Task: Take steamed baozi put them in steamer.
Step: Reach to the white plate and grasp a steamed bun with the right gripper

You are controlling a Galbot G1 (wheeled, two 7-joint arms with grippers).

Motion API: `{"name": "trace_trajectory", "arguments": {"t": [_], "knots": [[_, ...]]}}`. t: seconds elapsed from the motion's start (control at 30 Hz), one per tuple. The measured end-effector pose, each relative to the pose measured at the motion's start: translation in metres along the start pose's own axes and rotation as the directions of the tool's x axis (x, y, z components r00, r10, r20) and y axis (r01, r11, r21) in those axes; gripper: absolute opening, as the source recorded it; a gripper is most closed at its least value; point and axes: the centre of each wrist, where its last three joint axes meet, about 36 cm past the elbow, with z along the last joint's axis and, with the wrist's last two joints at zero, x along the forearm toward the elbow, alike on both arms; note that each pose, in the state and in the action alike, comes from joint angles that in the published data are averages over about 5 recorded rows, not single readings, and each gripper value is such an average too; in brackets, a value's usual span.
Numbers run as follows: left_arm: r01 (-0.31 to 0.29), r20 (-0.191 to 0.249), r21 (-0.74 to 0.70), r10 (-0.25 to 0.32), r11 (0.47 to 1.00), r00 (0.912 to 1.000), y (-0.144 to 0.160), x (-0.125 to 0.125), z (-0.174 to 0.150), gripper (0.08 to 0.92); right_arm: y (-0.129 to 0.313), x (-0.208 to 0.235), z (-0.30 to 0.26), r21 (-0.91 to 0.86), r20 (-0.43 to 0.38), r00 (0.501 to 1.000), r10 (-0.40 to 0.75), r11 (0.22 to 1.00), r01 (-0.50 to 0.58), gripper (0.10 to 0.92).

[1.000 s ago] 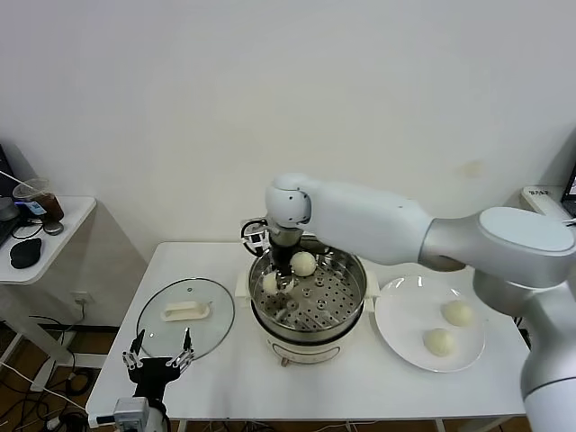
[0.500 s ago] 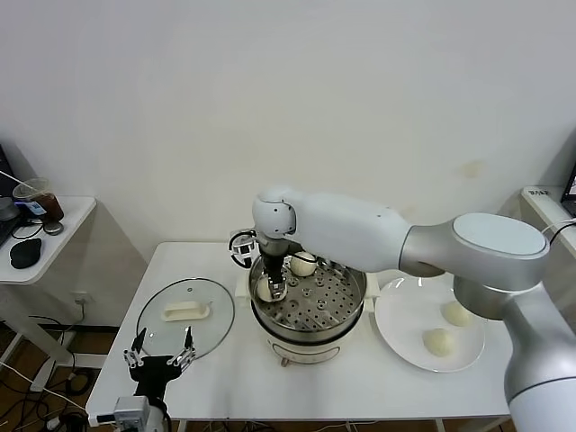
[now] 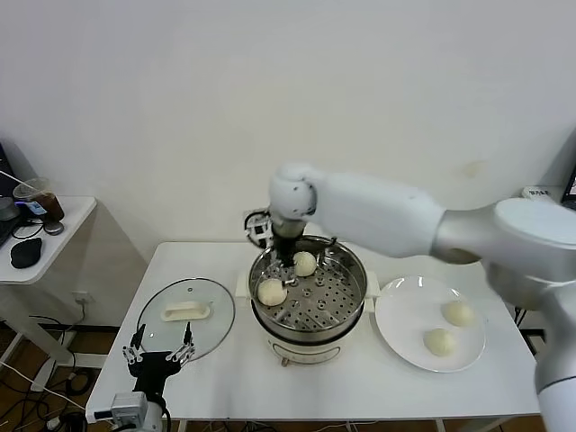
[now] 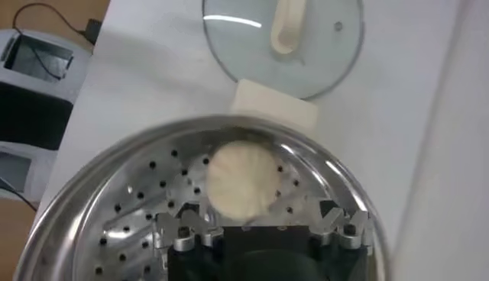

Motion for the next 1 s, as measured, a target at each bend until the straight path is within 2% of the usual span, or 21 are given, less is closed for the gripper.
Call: {"name": "trace_trajectory", "arguments": {"t": [0.2,0.43,0.7,1.0], "knots": [[0.005,-0.004,-0.001,-0.005,1.000,1.0000,0.006,-0.001,-0.001,0.823,0.009,0.057,0.070,-0.014,0.010,0.999,0.031,0.999,-0.031,0.823],[0.012,-0.006,-0.003,-0.012,1.000,0.9999,0.014,-0.002,0.001,0.823,0.049,0.080,0.169,-0.037,-0.021,0.999,0.031,0.999,-0.032,0.823],[0.020,-0.025,-0.005,-0.020,1.000,0.9995,0.016,-0.002,0.008,0.823,0.114,0.049,0.257,-0.107,-0.062,0.998,-0.001,0.994,-0.006,0.823],[0.033,-0.044,-0.006,-0.033,0.999,0.9985,0.018,-0.001,0.015,0.823,0.175,-0.015,0.311,-0.193,-0.097,0.993,-0.072,0.980,0.052,0.823]]}}
